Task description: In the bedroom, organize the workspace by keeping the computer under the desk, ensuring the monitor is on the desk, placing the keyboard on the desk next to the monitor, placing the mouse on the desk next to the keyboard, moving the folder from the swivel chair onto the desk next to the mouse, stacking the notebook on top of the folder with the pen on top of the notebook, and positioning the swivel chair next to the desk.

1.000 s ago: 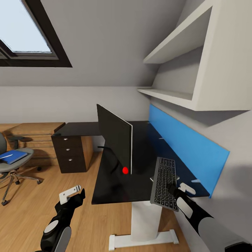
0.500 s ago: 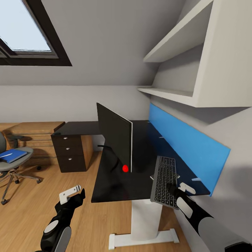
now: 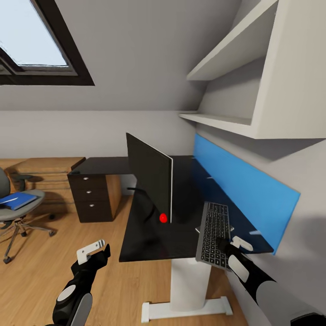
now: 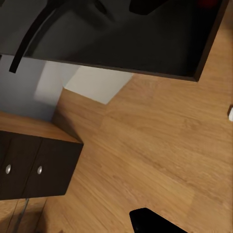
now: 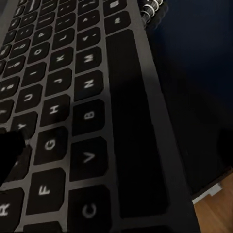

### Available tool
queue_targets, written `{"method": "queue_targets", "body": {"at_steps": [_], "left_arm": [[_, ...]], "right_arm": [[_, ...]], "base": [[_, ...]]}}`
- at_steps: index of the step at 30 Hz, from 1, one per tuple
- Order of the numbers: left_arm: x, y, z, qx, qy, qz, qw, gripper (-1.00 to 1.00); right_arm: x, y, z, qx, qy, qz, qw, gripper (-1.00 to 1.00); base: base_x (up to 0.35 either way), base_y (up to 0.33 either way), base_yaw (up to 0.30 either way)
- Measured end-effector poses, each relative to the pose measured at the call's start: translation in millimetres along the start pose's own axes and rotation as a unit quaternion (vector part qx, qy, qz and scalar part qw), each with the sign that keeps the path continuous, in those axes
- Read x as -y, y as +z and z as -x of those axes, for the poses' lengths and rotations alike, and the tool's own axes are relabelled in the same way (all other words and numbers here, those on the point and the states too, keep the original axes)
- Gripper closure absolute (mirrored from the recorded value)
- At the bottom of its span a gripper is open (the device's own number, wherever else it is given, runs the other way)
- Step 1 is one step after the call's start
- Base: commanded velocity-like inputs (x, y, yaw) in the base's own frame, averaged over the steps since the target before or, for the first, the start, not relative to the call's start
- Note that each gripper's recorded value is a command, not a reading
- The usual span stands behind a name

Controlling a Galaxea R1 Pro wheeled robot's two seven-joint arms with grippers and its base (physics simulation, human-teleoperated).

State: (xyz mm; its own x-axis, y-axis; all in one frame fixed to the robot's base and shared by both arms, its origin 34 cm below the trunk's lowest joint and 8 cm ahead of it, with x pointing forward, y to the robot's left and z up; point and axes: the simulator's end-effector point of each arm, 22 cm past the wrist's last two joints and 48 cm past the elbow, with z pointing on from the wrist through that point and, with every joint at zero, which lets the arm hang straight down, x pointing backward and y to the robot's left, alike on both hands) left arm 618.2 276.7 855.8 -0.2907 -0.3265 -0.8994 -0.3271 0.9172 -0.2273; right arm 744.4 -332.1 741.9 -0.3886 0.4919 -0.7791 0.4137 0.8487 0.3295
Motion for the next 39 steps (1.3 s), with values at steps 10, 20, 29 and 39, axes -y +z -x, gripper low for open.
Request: {"method": "queue_targets", "body": {"at_steps": [10,20,29,39], "left_arm": [[-0.1,0.2,-0.5,0.000,0.000,0.000,1.0000,-1.00],[-0.1,0.2,-0.6,-0.001,0.000,0.000,1.0000,-1.00],[-0.2,0.3,-1.2,-0.001,0.000,0.000,1.0000,-1.00],[-0.7,0.7,-2.4,-0.002,0.001,0.001,1.0000,-1.00]], "right_arm": [[-0.5,-0.1,-0.2,0.000,0.001,0.000,1.0000,-1.00],[-1.7,-0.2,-0.5,0.000,0.003,0.001,1.0000,-1.00],[-8.7,-1.0,-3.6,-0.002,0.003,0.006,1.0000,-1.00],[-12.0,-1.4,-5.1,-0.003,0.003,0.008,1.0000,-1.00]], "base": [[0.000,0.000,0.164],[0.000,0.000,0.132],[0.000,0.000,0.022],[0.000,0.000,0.081]]}}
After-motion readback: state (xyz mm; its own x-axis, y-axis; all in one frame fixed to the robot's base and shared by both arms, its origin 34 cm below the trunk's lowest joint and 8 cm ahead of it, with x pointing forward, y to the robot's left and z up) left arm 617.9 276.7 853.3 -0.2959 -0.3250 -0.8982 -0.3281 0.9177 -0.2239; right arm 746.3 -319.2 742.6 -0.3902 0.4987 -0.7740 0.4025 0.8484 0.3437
